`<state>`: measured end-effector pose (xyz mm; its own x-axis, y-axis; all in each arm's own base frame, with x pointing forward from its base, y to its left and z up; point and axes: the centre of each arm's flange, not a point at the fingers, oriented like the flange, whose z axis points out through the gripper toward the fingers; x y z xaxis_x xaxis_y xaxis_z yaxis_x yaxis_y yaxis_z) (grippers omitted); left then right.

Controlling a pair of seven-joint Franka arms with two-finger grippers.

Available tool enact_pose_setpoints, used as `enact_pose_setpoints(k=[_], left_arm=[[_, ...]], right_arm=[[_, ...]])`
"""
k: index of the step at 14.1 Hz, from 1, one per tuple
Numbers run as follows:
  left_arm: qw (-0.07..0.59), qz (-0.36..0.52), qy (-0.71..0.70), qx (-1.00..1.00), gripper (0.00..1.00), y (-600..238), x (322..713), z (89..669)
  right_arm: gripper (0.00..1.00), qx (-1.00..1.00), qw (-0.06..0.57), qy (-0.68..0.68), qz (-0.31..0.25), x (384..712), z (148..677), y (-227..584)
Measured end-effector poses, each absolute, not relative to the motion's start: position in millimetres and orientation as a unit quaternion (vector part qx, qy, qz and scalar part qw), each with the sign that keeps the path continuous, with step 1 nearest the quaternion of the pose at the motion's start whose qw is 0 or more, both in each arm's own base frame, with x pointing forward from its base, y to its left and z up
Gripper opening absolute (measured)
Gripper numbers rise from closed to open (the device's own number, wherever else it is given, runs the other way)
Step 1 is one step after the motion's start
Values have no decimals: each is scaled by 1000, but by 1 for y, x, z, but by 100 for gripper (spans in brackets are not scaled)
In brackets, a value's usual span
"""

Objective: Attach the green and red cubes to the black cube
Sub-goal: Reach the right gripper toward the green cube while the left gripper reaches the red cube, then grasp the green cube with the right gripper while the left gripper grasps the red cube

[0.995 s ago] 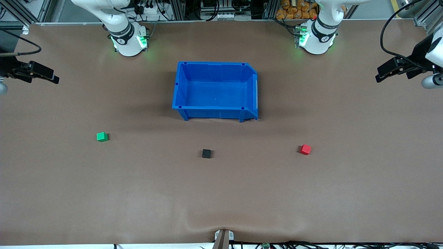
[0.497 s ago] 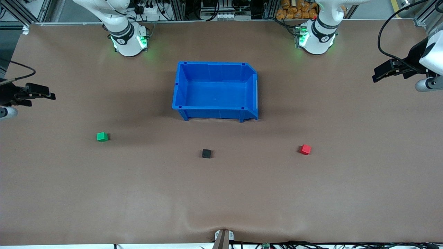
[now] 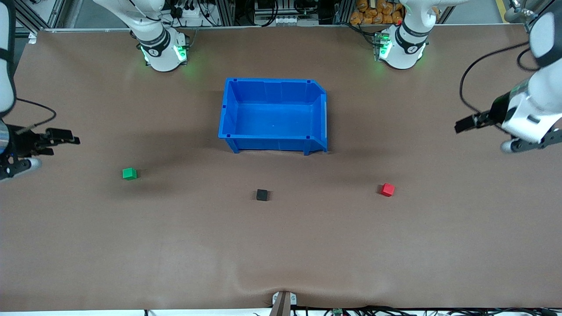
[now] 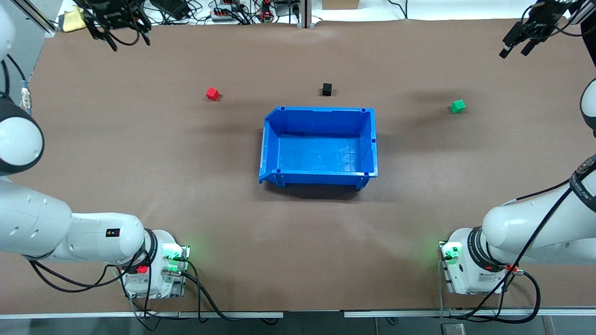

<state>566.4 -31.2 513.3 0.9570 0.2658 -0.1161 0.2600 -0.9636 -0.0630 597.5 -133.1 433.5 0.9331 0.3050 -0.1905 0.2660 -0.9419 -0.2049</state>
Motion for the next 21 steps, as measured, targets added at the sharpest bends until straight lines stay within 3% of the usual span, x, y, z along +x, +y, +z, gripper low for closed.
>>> enact_pose_setpoints(k=[10,13,17,21], left_arm=[[25,50,-353,-934,100,-87,607,327],[12,31,-413,-910,100,-120,615,279],[1,23,-454,-891,100,-141,617,221],[2,25,-467,-884,97,-127,620,201]], right_arm=[[100,-994,41,-94,36,601,264,-111],[100,-994,26,-105,9,587,224,-87],[100,-994,24,-105,10,575,209,-84],[100,-994,26,-105,17,569,203,-84]])
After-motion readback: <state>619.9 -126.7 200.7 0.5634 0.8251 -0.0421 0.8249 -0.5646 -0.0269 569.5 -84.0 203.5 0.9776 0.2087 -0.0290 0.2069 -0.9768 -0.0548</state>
